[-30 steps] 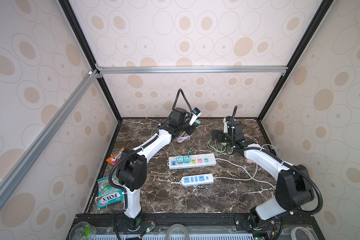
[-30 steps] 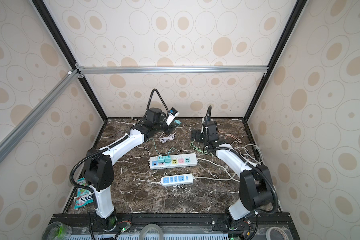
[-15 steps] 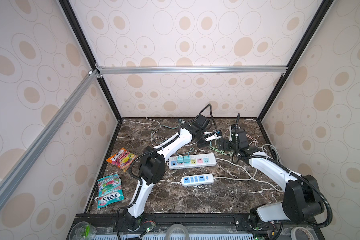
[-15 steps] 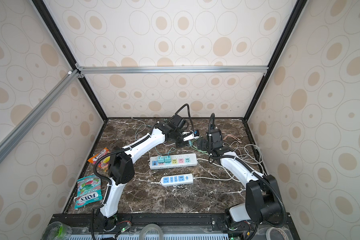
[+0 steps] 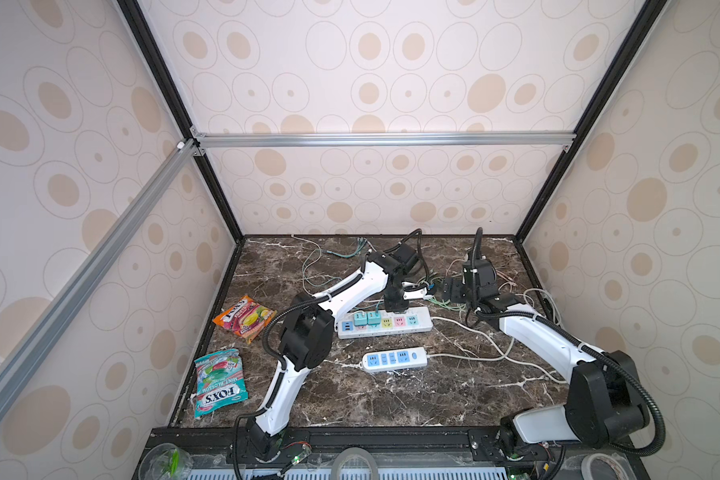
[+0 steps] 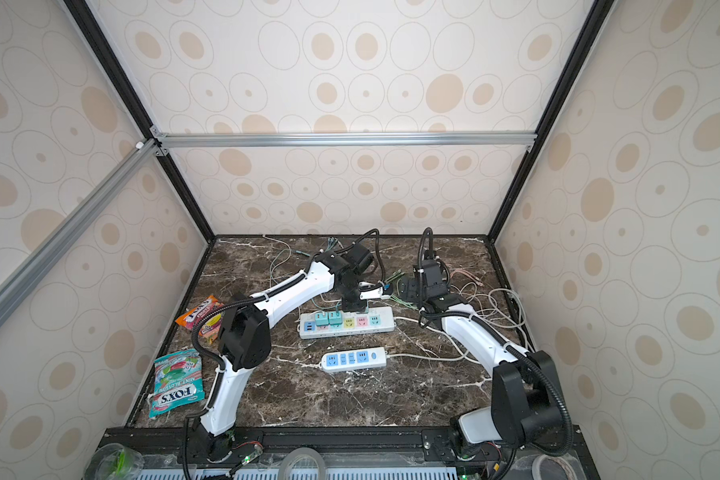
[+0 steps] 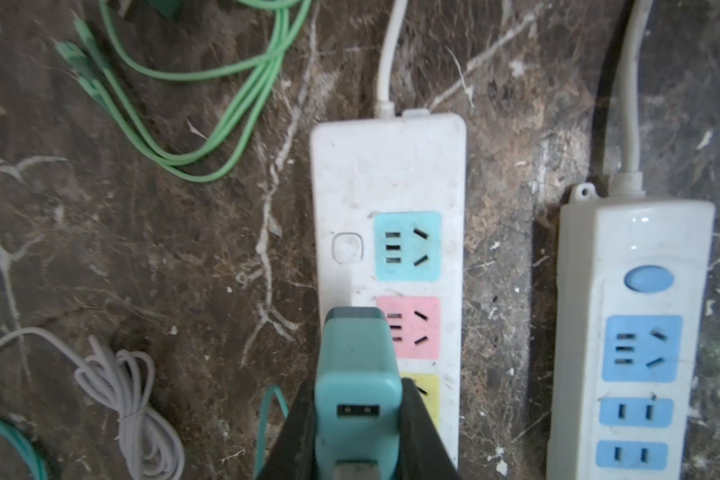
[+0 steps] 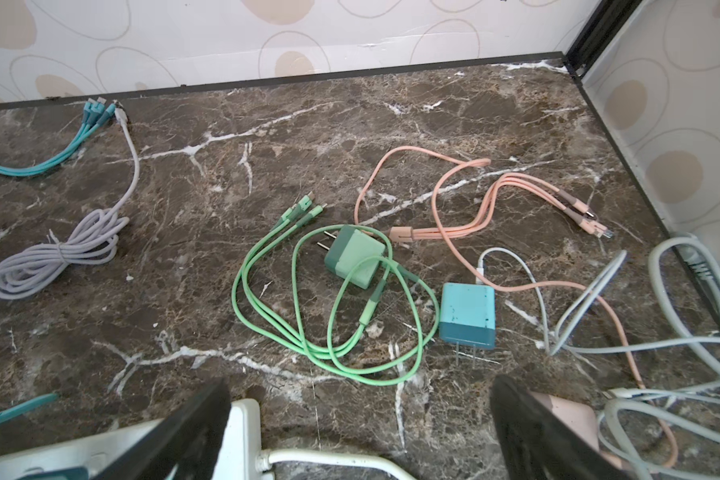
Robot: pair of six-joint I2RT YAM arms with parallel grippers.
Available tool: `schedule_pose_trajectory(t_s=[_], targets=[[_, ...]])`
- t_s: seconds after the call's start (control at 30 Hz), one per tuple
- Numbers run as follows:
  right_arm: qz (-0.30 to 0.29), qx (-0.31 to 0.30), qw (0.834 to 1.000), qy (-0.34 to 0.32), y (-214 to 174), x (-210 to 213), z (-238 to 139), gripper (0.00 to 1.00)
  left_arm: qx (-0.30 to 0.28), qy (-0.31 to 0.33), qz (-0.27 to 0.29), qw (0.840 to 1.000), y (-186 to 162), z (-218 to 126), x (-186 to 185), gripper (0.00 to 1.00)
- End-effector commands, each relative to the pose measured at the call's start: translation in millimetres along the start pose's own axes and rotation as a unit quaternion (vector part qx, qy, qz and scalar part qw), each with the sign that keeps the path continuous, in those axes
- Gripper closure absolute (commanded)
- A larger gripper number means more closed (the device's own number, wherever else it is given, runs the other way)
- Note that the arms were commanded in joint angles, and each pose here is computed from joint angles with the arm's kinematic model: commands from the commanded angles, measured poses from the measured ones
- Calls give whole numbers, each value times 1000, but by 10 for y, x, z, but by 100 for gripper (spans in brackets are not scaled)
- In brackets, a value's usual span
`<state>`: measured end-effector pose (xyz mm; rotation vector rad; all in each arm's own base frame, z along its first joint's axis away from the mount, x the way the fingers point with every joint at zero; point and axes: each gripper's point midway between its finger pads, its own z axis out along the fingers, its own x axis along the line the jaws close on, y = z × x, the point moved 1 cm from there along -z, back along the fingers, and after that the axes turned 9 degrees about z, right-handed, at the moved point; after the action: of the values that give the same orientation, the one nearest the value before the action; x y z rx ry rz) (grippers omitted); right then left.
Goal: Insert the plug
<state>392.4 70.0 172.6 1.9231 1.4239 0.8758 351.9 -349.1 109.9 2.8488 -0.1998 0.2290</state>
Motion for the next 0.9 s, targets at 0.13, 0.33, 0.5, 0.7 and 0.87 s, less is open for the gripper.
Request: schedule_pose_trajectory(t_s=[0.13, 0.33, 0.5, 0.7, 0.87], targets=[[18, -16, 1000, 7, 94, -44, -126, 2, 16, 15, 24, 999, -87, -243, -56, 100], [13, -17, 1000, 8, 120, -32, -126, 2, 22, 12, 22, 999, -127, -286, -43, 100], [13, -17, 1000, 8, 129, -22, -118, 2, 28, -3, 15, 1000, -195, -287, -46, 100], [10, -14, 1000, 5, 110, -35, -105, 2, 29, -18, 9, 999, -248, -275, -82, 100], [10, -10, 1000, 2, 89, -42, -96, 2, 32, -24, 3, 999, -291, -227, -93, 100]])
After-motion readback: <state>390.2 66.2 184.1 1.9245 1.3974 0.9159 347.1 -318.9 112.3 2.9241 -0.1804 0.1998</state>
